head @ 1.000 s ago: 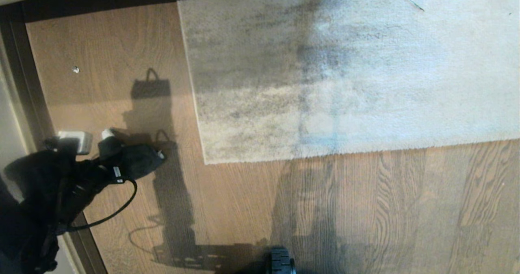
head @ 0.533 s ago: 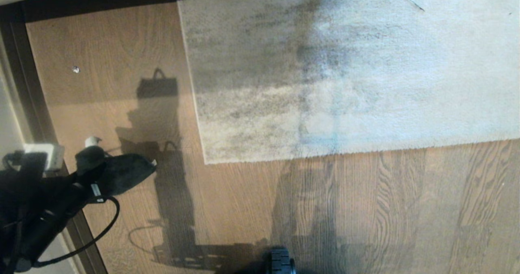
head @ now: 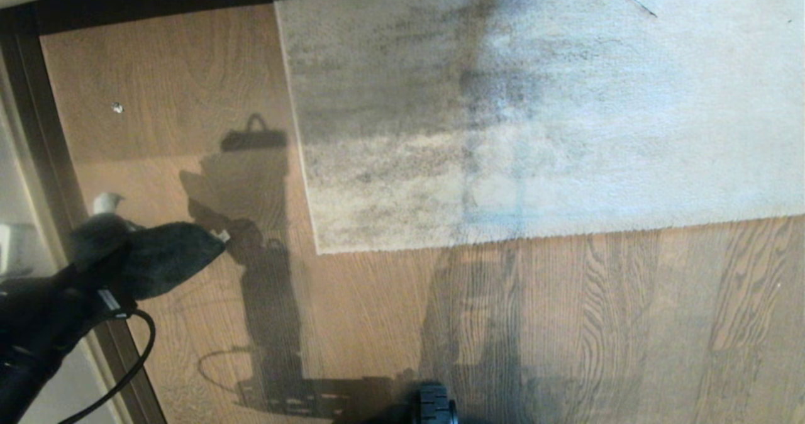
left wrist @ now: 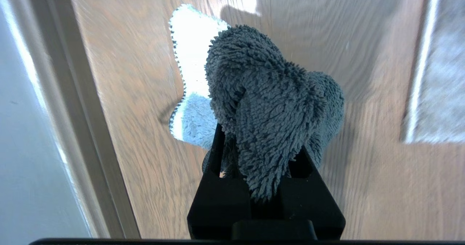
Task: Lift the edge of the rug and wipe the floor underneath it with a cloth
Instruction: Pick up the rag, then lift up the carpet
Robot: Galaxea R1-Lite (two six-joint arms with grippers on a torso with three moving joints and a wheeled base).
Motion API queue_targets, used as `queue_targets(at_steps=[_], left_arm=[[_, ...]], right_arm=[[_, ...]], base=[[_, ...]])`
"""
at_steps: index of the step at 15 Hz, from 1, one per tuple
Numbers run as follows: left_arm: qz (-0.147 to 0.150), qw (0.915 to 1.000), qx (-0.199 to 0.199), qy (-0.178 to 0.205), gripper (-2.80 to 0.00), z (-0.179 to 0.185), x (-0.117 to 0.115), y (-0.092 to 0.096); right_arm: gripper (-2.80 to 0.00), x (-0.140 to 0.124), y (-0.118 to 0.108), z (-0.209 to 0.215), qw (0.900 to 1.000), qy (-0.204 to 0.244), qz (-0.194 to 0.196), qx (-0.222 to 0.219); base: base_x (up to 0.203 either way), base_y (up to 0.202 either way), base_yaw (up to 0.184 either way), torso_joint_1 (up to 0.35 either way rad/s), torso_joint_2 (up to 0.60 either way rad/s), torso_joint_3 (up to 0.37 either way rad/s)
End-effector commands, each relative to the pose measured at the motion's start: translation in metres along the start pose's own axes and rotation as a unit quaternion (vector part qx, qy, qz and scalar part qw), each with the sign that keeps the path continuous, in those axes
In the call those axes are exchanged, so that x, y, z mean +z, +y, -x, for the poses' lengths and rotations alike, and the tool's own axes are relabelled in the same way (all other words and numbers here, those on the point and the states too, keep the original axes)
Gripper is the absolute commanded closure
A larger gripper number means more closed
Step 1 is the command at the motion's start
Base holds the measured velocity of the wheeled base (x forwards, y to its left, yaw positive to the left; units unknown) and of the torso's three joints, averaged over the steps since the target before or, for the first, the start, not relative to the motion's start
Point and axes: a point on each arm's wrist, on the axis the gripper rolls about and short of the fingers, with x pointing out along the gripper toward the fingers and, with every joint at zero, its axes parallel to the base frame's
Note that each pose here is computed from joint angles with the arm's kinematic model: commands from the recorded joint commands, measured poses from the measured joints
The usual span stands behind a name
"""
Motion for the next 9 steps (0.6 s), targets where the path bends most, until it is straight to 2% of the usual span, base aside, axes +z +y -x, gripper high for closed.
queue_targets(at_steps=[1, 4, 9], left_arm=[[0.005, 0.9981, 0.004, -0.062, 0.00, 0.016, 0.018, 0.001], [0.007, 0.9978, 0.000, -0.066, 0.00, 0.031, 0.025, 0.000], [0.007, 0.9998, -0.002, -0.019, 0.00, 0.057, 0.020, 0.000]], right_arm=[[0.00, 0.000, 0.000, 0.000, 1.000, 0.000, 0.000, 0.000], [0.00, 0.000, 0.000, 0.000, 1.000, 0.000, 0.000, 0.000], [0.00, 0.000, 0.000, 0.000, 1.000, 0.000, 0.000, 0.000]], base=[[0.000, 0.000, 0.000, 0.000, 0.00, 0.000], [0.000, 0.000, 0.000, 0.000, 0.00, 0.000], [0.000, 0.000, 0.000, 0.000, 0.00, 0.000]])
